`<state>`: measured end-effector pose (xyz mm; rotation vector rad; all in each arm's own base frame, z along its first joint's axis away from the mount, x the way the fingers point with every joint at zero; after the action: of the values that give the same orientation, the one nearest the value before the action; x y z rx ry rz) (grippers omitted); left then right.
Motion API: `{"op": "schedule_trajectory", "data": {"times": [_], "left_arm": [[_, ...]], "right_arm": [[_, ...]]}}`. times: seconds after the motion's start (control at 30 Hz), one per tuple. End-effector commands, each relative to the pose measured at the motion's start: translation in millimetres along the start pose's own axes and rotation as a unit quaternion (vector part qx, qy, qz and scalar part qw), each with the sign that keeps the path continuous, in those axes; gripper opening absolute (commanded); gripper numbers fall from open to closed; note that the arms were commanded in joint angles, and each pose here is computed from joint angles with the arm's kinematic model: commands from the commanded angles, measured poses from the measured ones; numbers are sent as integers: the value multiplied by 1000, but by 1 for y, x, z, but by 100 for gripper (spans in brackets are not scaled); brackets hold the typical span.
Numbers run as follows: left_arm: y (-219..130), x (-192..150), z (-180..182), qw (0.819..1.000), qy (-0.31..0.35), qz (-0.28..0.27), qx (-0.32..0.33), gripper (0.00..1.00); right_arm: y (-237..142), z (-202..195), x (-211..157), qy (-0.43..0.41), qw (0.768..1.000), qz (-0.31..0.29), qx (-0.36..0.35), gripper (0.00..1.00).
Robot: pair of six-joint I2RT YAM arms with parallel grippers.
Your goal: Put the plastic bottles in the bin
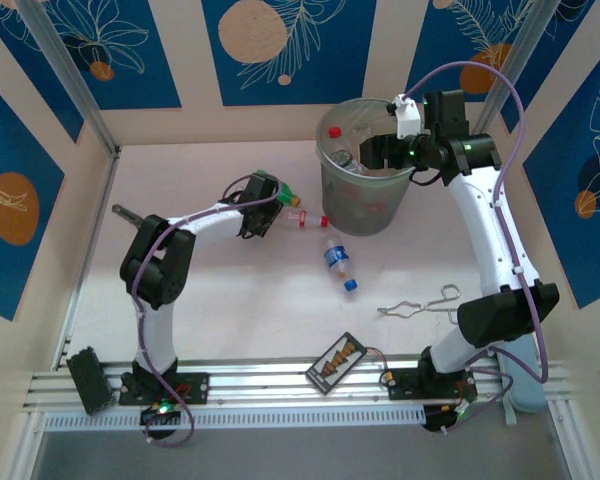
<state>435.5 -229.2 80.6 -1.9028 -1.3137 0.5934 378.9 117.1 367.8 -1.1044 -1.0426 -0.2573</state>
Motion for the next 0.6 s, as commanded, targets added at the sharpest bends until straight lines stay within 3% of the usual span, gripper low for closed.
{"op": "schedule_trajectory", "data": {"times": [0.0, 0.57], "left_arm": [[-2, 14, 20, 999, -23, -31, 28, 57], [-46, 54, 16, 997, -25, -62, -32, 44]], "right_arm": [[-12, 3, 4, -6, 1000, -16, -2, 73], [-15, 31, 9, -44, 998, -34, 42, 73]]}}
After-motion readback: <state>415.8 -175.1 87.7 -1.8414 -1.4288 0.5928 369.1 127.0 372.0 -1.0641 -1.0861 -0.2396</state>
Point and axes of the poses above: each hand's point on the last joint's axis, 136 mm out from that joint toward the fingers, its own y axis out along the fingers, its own z axis along the line the jaws close on, x = y × z, the point moved 3 cm from there along -y, back along the fingers, and after that the axes turned 15 degrees about -y, right-handed, at the moved point
